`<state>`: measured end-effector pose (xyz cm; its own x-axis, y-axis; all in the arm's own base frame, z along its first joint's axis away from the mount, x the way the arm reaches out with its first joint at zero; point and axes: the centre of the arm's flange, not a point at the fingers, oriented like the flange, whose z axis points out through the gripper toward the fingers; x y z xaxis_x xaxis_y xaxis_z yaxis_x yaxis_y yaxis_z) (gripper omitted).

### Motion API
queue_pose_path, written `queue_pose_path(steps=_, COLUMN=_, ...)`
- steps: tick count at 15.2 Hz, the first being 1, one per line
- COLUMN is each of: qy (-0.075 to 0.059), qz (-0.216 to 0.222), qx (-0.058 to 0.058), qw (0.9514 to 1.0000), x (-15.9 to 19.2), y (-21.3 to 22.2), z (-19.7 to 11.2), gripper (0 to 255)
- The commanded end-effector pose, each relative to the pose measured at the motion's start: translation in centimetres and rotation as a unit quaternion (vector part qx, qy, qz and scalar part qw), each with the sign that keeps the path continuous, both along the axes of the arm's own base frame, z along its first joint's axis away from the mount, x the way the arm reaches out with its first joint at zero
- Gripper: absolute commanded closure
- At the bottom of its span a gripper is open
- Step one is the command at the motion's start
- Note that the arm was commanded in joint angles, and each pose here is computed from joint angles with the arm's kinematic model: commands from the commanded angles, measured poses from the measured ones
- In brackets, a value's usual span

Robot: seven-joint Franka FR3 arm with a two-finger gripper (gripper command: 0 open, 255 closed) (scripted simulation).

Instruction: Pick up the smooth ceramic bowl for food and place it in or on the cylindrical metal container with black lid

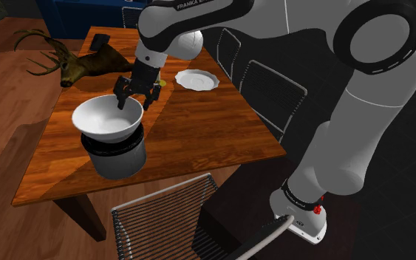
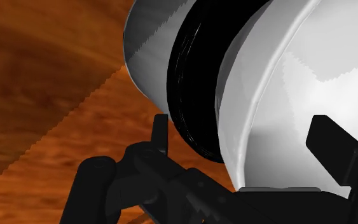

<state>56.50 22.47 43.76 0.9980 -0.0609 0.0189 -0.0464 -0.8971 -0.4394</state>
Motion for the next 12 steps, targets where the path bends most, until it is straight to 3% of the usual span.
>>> queue_pose_path(steps=1, qy=0.000, qz=0.000, qx=0.000, qw=1.0000, x=-0.1, y=-0.6, z=1.2, gripper=0)
queue_pose_path(steps=4, qy=0.000, qz=0.000, qx=0.000, qw=1.0000, x=-0.2, y=-2.2, z=4.5, gripper=0)
queue_pose_path(steps=12, qy=0.000, qz=0.000, qx=0.000, qw=1.0000, x=-0.2, y=-2.2, z=4.5, gripper=0)
